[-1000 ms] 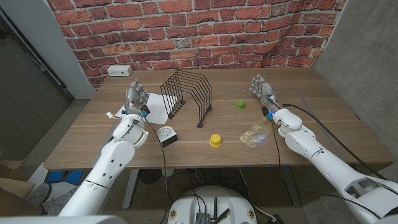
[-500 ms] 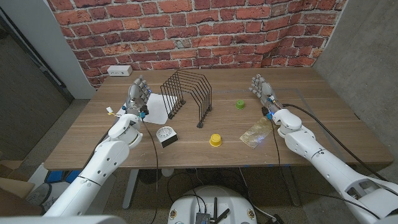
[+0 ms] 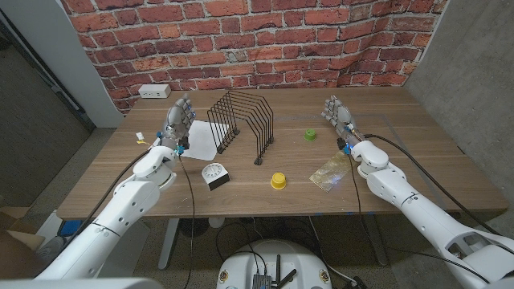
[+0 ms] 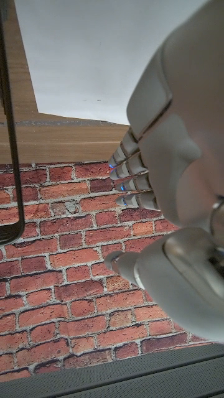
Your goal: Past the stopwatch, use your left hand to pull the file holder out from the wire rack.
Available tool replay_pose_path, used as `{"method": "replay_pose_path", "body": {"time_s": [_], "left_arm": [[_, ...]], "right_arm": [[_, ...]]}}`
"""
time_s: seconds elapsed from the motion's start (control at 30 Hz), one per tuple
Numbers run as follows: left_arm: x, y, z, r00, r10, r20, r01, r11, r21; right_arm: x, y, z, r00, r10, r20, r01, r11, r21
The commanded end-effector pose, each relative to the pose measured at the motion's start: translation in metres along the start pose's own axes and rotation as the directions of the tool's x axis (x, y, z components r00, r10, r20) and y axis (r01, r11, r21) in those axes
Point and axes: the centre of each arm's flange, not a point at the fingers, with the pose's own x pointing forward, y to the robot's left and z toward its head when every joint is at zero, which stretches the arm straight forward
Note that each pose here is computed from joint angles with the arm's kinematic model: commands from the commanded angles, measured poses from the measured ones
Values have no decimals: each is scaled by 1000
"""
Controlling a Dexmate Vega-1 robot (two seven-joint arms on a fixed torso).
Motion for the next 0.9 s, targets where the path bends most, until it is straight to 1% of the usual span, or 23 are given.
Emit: {"method": "replay_pose_path", "body": {"time_s": [0.03, 0.17, 0.33, 0.5, 0.6, 0.7, 0.9], "left_arm": [[14, 7, 2, 996, -88, 12, 86, 991, 107], [18, 8, 2, 996, -90, 19, 87, 988, 124], [23, 11, -1, 996, -83, 31, 78, 988, 135], [28, 13, -2, 994, -106, 18, 101, 980, 172], [32, 14, -5, 992, -124, 14, 120, 981, 150], [34, 15, -6, 990, -140, -4, 138, 973, 183], [40, 16, -9, 985, -170, 8, 165, 963, 213]], "right_arm": [[-1, 5, 3, 1000, -3, 6, 3, 1000, -18], [-1, 6, 4, 1000, -7, 13, 7, 1000, -22], [0, 9, 4, 1000, -7, 15, 7, 999, -33], [0, 11, 3, 999, -15, 29, 16, 1000, -24], [-1, 13, 3, 999, -20, 30, 21, 1000, -21], [-2, 15, 2, 999, -24, 33, 25, 1000, -11], [-3, 16, 4, 998, -31, 49, 31, 999, -7]]}}
